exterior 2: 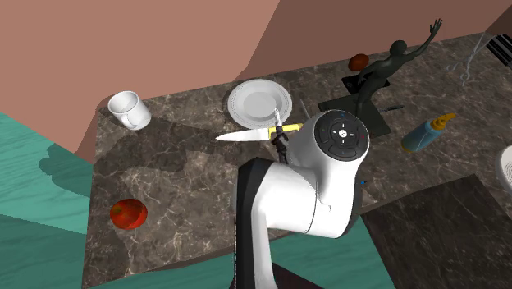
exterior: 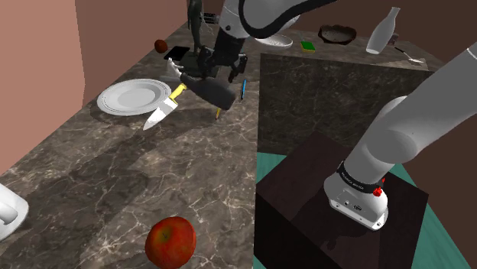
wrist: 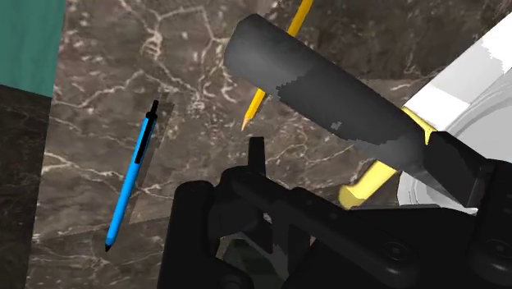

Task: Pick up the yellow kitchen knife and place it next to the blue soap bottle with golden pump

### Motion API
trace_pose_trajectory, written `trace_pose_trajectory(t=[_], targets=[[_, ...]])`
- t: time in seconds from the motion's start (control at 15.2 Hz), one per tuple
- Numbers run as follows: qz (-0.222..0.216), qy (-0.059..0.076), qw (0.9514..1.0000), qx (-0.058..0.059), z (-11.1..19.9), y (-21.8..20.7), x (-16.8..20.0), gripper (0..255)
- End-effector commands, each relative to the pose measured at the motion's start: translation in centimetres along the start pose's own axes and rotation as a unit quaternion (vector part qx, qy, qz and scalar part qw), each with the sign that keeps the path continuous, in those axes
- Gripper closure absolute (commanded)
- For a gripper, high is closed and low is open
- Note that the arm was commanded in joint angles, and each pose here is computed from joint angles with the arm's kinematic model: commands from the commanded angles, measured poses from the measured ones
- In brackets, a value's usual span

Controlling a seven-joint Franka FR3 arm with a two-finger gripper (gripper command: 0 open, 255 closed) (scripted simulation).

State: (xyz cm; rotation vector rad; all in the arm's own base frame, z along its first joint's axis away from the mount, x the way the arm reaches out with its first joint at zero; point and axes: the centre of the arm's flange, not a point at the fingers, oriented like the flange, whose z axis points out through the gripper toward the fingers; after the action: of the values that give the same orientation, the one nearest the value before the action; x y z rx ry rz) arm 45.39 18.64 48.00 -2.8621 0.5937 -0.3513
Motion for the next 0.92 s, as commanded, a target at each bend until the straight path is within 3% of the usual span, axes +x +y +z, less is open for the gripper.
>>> trace_pose_trajectory(t=[0.0, 0.73, 0.86], targets=[[0.013, -0.026, 0.9993, -0.025, 2.4, -1.3, -0.2, 0], [0.069, 0.028, 0.9972, -0.007, 9.1, -12.3, 3.8, 0], [0.072, 0.031, 0.9969, -0.006, 10.0, -12.8, 4.1, 0]])
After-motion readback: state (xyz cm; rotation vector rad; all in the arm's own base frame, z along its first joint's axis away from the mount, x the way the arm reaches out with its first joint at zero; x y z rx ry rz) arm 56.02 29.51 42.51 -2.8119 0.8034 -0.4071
